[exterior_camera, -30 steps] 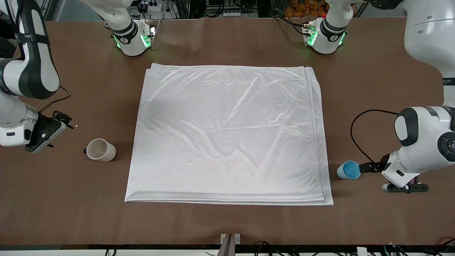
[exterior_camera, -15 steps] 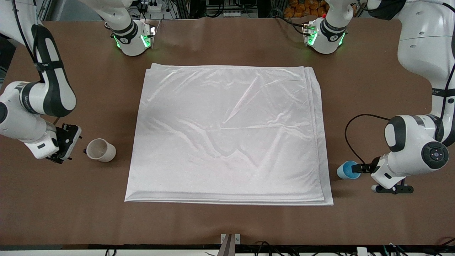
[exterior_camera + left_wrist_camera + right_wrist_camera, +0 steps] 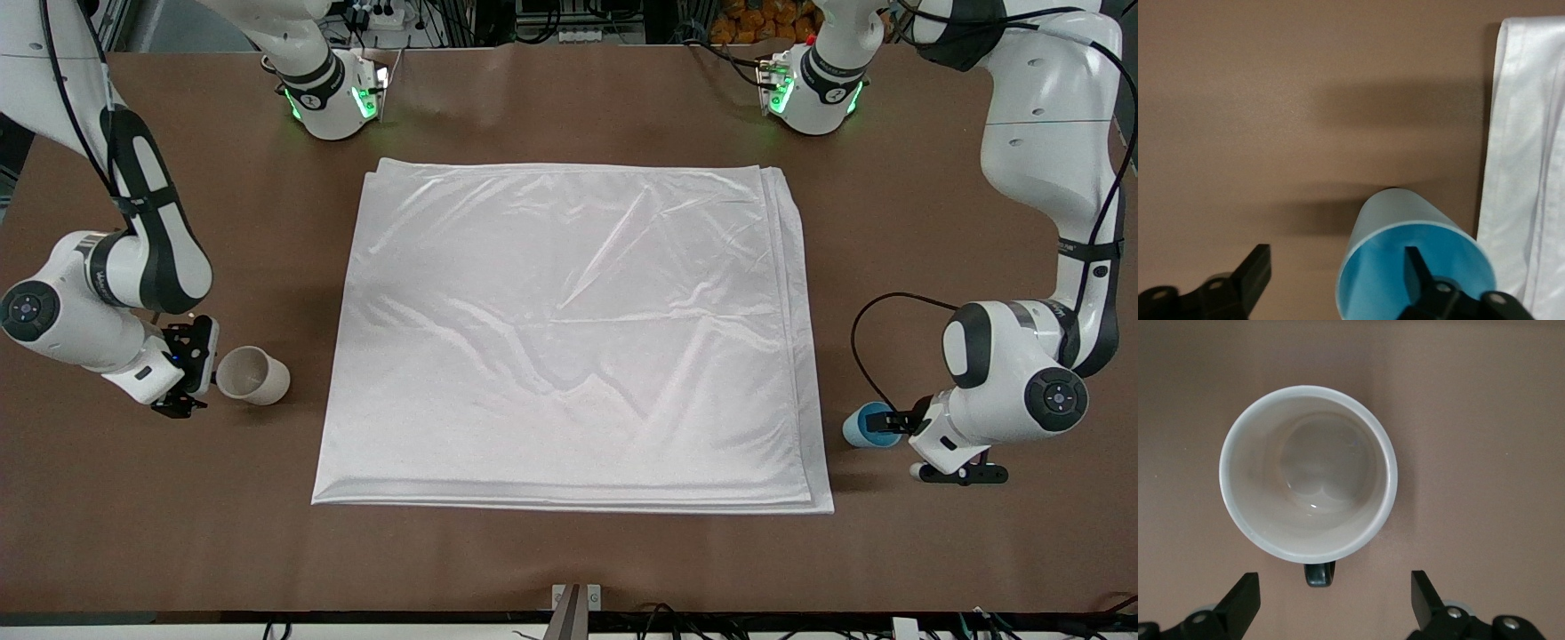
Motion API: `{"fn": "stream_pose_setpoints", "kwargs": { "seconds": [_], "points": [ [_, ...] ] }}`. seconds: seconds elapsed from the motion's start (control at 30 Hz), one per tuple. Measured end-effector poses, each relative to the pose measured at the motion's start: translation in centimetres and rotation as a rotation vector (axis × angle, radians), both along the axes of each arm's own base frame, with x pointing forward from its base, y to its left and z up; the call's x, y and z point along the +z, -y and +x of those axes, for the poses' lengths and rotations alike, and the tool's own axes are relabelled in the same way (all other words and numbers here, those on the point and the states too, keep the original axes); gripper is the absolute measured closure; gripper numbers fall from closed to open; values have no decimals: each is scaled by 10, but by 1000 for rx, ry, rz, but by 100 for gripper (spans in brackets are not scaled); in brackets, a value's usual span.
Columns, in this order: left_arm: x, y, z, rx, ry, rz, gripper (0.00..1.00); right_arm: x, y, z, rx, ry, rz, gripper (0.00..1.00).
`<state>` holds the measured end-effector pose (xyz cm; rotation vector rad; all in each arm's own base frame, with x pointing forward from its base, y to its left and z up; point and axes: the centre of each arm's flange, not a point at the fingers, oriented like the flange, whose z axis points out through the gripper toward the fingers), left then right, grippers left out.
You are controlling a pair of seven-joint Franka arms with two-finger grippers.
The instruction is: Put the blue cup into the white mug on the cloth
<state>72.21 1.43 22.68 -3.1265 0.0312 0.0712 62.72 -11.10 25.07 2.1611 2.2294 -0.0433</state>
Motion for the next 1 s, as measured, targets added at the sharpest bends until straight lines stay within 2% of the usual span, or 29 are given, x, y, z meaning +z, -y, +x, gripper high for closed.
{"fn": "stream_pose_setpoints", "kwargs": {
  "seconds": [0.3, 0.33, 0.53, 0.67, 0.77, 0.9, 0.93, 0.97, 1.0],
  "points": [
    [-4, 0, 0, 1, 4, -1, 56, -8, 6, -1, 54, -4, 0, 0],
    [-4, 0, 1, 1, 5, -1, 66, -10, 7, -1, 60, -2, 0, 0],
    [-3, 1, 1, 0, 8, -2, 93, -20, 9, -1, 73, -5, 1, 0],
    [3, 3, 4, -2, 20, -5, 95, -22, 7, -1, 82, -6, 2, 3],
    [5, 0, 5, 1, 27, -3, 95, -22, 4, 0, 88, -5, 3, 21],
    [15, -3, 9, 6, 47, -2, 95, -22, -1, 1, 96, -3, 4, 38],
    [20, -3, 10, 6, 55, -2, 95, -22, -2, 1, 98, -2, 4, 48],
    [24, -3, 11, 6, 61, -2, 95, -21, -3, 2, 99, -2, 4, 48],
    [30, -3, 12, 6, 70, -2, 95, -21, -3, 2, 100, -1, 4, 53]
  ]
}}
